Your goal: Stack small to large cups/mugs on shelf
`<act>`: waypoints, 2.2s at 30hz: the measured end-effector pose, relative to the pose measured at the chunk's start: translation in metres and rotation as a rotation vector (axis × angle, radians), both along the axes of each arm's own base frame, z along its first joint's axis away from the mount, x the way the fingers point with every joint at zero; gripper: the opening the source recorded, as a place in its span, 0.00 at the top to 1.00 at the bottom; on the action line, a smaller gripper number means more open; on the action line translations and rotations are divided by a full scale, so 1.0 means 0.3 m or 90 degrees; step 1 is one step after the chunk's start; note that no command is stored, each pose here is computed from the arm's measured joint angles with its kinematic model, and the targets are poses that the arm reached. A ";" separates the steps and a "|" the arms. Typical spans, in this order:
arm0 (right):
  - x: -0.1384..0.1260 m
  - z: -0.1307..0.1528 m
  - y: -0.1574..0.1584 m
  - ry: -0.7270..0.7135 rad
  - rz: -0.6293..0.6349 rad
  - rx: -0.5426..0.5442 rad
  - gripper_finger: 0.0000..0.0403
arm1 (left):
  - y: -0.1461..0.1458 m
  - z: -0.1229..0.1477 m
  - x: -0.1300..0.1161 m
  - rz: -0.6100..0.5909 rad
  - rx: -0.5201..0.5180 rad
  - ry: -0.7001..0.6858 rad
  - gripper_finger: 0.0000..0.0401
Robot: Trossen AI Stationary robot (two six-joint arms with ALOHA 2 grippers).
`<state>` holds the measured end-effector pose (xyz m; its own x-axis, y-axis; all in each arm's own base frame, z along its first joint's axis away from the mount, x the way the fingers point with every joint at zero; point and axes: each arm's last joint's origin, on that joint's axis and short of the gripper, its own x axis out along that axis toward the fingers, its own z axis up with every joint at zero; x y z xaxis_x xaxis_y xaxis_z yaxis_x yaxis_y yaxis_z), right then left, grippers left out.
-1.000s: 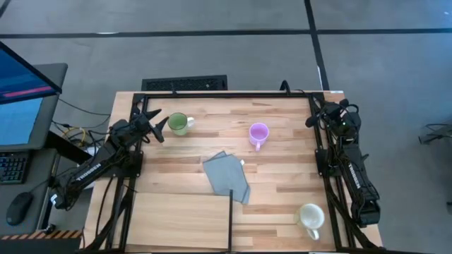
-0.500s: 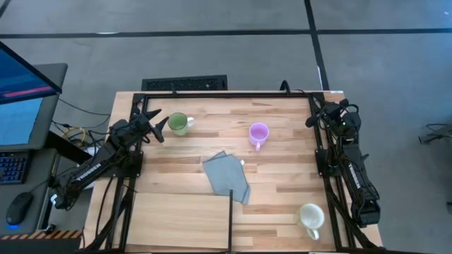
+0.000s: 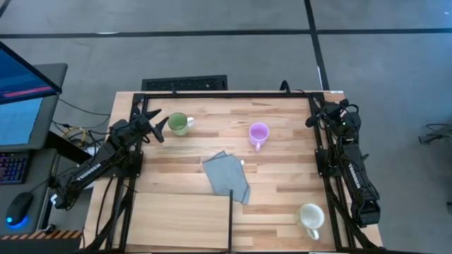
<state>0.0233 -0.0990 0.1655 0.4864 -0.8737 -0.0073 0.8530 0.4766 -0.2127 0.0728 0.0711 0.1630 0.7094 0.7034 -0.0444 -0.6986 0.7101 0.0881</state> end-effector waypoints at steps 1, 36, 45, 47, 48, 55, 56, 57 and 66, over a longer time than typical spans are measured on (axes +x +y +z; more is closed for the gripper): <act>0.000 0.000 0.000 0.000 0.000 0.000 0.64 | 0.000 0.000 0.000 0.000 -0.002 -0.001 0.45; 0.000 0.000 0.000 0.000 0.000 0.000 0.64 | 0.000 0.000 0.000 0.000 0.000 0.001 0.45; 0.000 0.000 0.000 0.000 0.000 0.000 0.64 | 0.000 0.000 0.000 0.000 -0.002 -0.001 0.45; 0.000 0.000 0.000 0.000 0.000 0.000 0.64 | 0.000 0.000 0.000 0.000 -0.001 -0.001 0.45; 0.000 0.000 0.000 0.000 0.000 0.000 0.64 | 0.000 -0.001 0.000 0.000 -0.001 -0.001 0.45; -0.012 0.002 -0.006 -0.005 -0.088 -0.003 0.64 | 0.000 -0.001 0.000 0.000 -0.001 0.000 0.45; -0.014 0.002 -0.006 -0.005 -0.097 -0.003 0.64 | 0.000 0.000 0.000 0.000 0.000 0.000 0.45; -0.014 0.003 -0.006 -0.005 -0.099 -0.003 0.64 | 0.000 -0.001 0.000 0.000 0.000 0.000 0.45; -0.014 0.002 -0.006 -0.006 -0.096 -0.002 0.64 | 0.000 0.000 0.000 0.000 -0.002 -0.001 0.45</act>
